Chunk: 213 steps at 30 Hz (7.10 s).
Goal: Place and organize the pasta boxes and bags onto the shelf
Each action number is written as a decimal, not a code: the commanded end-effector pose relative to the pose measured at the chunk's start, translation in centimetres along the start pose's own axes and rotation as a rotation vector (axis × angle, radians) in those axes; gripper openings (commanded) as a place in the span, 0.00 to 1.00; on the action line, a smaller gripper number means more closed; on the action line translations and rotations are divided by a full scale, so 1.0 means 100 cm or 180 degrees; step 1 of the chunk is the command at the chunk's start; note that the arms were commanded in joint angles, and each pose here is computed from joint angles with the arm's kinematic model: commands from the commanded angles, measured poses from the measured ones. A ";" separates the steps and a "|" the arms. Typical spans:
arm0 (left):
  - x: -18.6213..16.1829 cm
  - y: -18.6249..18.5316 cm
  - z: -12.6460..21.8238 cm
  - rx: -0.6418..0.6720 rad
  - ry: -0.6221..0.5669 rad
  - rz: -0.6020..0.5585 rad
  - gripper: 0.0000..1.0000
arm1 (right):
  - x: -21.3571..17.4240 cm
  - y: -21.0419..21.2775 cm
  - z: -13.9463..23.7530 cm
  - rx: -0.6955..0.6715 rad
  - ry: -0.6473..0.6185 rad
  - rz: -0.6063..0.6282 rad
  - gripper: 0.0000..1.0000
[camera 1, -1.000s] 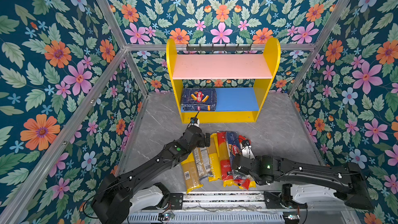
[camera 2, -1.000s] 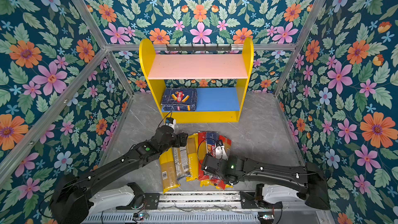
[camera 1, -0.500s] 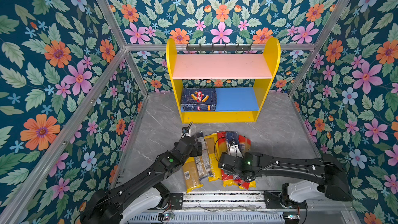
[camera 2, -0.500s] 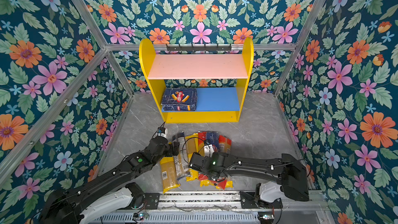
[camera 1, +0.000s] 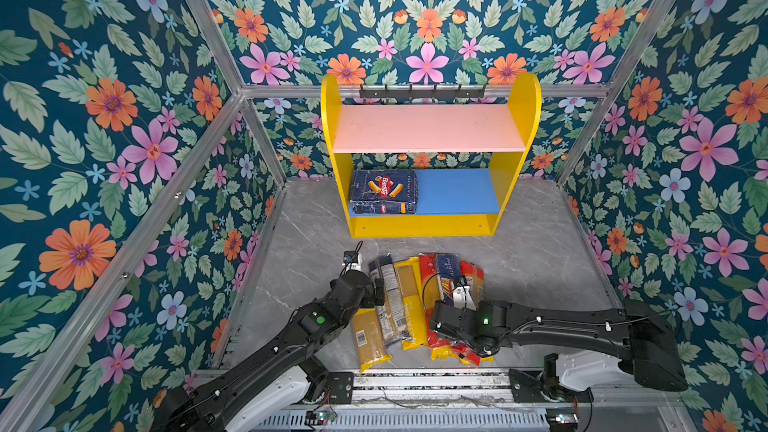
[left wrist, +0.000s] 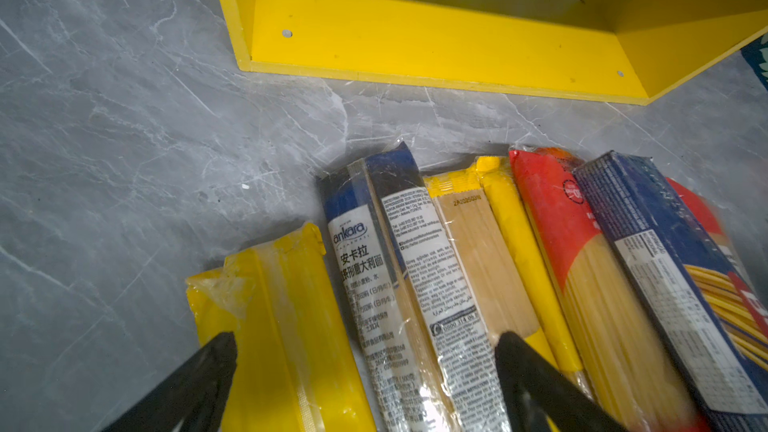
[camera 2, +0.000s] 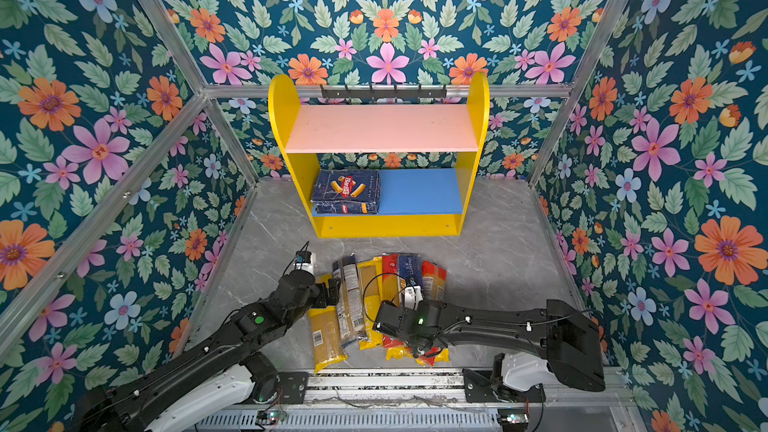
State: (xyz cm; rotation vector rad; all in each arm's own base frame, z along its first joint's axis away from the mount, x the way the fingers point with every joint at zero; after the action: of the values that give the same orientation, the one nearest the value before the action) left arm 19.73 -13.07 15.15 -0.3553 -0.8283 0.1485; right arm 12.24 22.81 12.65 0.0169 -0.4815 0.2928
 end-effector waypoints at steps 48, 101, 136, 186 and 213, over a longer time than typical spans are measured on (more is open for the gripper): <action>0.011 0.001 0.004 0.0163 -0.0096 0.0004 1.00 | 0.075 -0.014 0.064 0.0020 -0.0842 0.0153 0.37; 0.035 -0.015 0.003 0.0190 -0.0270 -0.0144 1.00 | 0.323 -0.057 -0.049 -0.0351 -0.1051 -0.0034 0.87; -0.018 -0.028 -0.001 -0.0389 -0.0028 0.0057 0.99 | 0.111 -0.063 0.030 0.0002 -0.0809 -0.0213 0.99; -0.011 -0.030 -0.020 -0.0045 -0.0252 -0.0003 1.00 | 0.043 -0.090 0.025 0.0042 -0.0673 -0.0251 0.99; -0.018 0.009 0.015 -0.0045 -0.0278 0.0358 1.00 | 0.020 0.014 0.000 0.0403 -0.0351 -0.0055 0.99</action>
State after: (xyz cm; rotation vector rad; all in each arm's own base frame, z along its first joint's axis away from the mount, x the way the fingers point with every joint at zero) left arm 17.80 -12.66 14.45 -0.4123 -0.9194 0.2523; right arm 13.30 23.22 13.44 0.1345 -0.5630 0.3151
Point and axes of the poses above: each gripper's point midway between its finger pads, its own z axis back along the fingers, its own y axis along the line the jaws close on, x = y × z, the point moved 5 cm from there along z, back along the fingers, and after that the axes turned 11 degrees about z, right-handed, at the moved point
